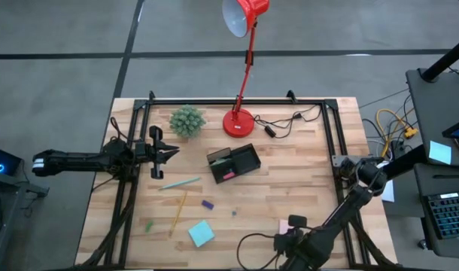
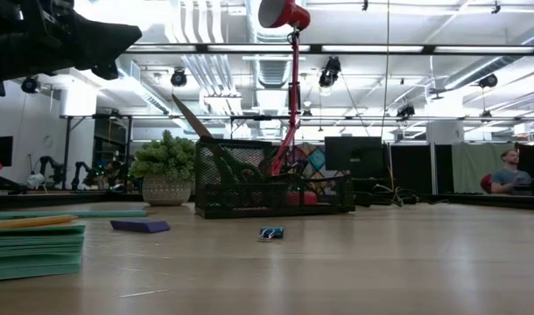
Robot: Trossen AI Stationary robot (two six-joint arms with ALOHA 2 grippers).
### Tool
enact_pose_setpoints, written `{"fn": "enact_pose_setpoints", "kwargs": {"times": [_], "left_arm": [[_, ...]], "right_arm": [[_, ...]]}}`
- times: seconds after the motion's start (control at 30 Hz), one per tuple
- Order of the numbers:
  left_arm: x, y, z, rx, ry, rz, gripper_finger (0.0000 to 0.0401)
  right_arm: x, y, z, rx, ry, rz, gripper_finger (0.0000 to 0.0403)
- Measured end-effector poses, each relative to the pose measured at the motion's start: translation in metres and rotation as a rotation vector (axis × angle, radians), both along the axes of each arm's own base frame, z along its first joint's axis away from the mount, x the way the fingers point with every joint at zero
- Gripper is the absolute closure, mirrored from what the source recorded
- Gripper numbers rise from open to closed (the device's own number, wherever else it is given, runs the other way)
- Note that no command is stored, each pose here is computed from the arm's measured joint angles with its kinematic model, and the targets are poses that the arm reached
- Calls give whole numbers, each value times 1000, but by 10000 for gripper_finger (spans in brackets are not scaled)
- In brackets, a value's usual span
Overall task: Pick and place office supplies into organizer
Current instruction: Put the pink sticky notes into the black desk organizer
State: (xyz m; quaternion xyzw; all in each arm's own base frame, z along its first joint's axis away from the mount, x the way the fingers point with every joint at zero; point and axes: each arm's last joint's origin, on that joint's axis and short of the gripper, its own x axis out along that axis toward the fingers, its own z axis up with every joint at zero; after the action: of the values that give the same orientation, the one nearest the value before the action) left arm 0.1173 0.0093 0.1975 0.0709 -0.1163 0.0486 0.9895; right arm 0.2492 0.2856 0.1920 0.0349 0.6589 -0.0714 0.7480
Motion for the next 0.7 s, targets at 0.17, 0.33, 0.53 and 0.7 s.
{"fn": "enact_pose_setpoints", "kwargs": {"times": [0.17,0.33,0.53,0.7], "left_arm": [[0,0,0,0,0,0,379],[0,0,0,0,0,0,379],[0,0,0,0,0,0,379],[0,0,0,0,1,0,379]], "right_arm": [[1,1,-1,9,-7,0,225],[-2,-3,-9,-13,5,2,189],[-8,-10,-23,-57,36,-2,182],[-9,-12,-29,-63,41,0,183]]}}
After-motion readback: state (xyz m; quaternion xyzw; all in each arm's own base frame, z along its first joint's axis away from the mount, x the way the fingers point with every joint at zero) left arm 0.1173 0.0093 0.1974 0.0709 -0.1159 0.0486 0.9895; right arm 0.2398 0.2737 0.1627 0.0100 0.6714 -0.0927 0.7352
